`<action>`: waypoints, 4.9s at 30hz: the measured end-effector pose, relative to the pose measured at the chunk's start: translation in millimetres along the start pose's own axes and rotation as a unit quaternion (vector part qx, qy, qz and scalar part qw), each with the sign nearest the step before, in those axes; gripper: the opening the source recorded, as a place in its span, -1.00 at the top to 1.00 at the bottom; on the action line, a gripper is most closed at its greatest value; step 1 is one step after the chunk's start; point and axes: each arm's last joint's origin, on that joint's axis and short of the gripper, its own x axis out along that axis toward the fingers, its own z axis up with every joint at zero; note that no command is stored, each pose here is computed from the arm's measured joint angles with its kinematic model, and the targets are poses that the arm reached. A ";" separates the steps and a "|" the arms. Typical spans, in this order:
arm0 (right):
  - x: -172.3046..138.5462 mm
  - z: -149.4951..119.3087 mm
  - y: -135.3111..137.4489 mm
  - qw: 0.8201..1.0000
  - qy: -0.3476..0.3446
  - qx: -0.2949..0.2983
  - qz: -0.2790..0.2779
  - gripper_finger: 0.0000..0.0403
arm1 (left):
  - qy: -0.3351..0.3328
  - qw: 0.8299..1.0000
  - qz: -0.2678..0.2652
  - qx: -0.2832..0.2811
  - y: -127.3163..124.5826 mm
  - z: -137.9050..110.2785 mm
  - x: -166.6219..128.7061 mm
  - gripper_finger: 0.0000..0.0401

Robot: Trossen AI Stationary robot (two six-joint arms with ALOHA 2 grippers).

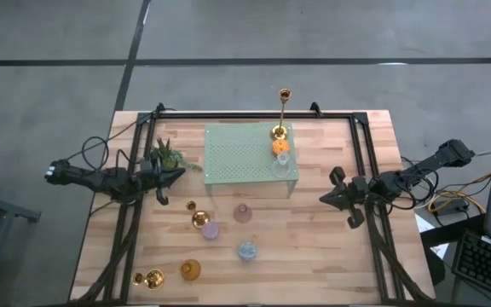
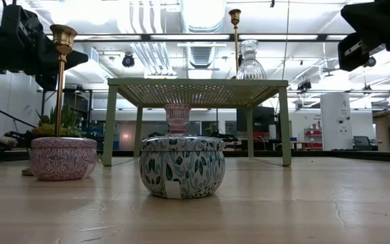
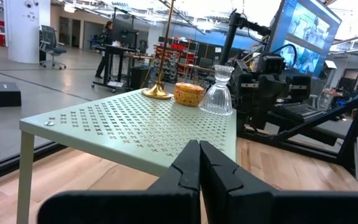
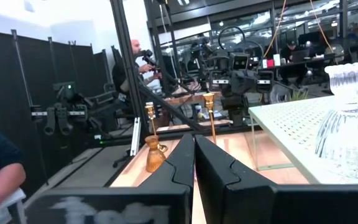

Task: Pick & Place candle stick holders
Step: Put the top gold candle holder on the shelf

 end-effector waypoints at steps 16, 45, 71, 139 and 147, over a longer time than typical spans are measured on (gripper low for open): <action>0.0 0.0 0.0 1.000 0.000 0.000 0.000 0.96 | 0.000 1.000 0.000 0.000 0.0 0.0 0.0 0.99; 0.0 0.0 0.0 1.000 0.000 0.000 0.000 0.96 | 0.000 1.000 0.000 0.000 0.0 0.0 0.0 0.99; 0.1 -0.1 0.0 1.000 0.001 0.000 -0.001 0.96 | 0.032 0.965 -0.257 -0.047 -15.6 4.3 -3.6 0.99; 0.4 -0.6 0.0 1.000 0.003 0.000 -0.001 0.96 | 0.171 0.951 -0.250 -0.064 -33.0 -21.6 20.2 0.66; 0.4 -0.6 -0.1 1.000 0.003 0.000 -0.001 0.96 | 0.159 0.951 -0.258 -0.058 -34.2 -19.7 20.2 0.97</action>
